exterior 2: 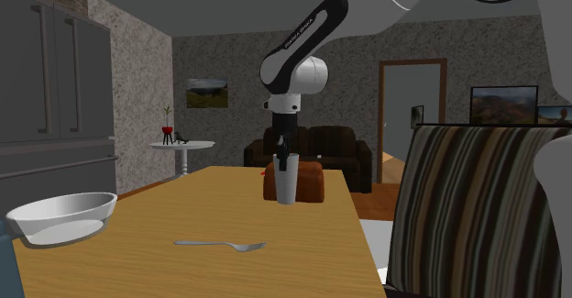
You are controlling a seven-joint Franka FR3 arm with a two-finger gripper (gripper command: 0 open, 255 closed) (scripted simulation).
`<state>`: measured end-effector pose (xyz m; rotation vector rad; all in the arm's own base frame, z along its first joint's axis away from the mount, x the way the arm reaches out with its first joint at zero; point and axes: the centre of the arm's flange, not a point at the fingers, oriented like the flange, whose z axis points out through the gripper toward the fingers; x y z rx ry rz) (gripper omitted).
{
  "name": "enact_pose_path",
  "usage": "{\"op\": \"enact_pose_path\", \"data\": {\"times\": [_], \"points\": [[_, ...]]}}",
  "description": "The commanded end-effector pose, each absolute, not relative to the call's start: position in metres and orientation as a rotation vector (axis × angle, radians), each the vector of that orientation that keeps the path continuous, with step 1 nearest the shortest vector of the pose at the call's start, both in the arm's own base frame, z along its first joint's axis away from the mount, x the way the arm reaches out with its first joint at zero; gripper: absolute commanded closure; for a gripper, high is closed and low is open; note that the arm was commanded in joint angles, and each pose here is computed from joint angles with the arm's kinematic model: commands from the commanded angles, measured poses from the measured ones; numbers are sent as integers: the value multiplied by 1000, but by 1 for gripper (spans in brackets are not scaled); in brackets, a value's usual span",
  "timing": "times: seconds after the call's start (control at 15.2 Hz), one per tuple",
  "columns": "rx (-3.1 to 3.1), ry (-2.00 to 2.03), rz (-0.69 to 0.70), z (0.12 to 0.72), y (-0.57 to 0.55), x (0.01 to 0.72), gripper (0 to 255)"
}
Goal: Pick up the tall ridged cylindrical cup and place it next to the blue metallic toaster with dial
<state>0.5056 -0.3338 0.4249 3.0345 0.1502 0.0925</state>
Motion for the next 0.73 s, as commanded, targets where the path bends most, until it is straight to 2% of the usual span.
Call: {"op": "enact_pose_path", "data": {"times": [0.0, 0.66], "points": [[3035, 150, 92, 436, -335, 505, 255], [3035, 150, 92, 488, -335, 505, 255]]}}
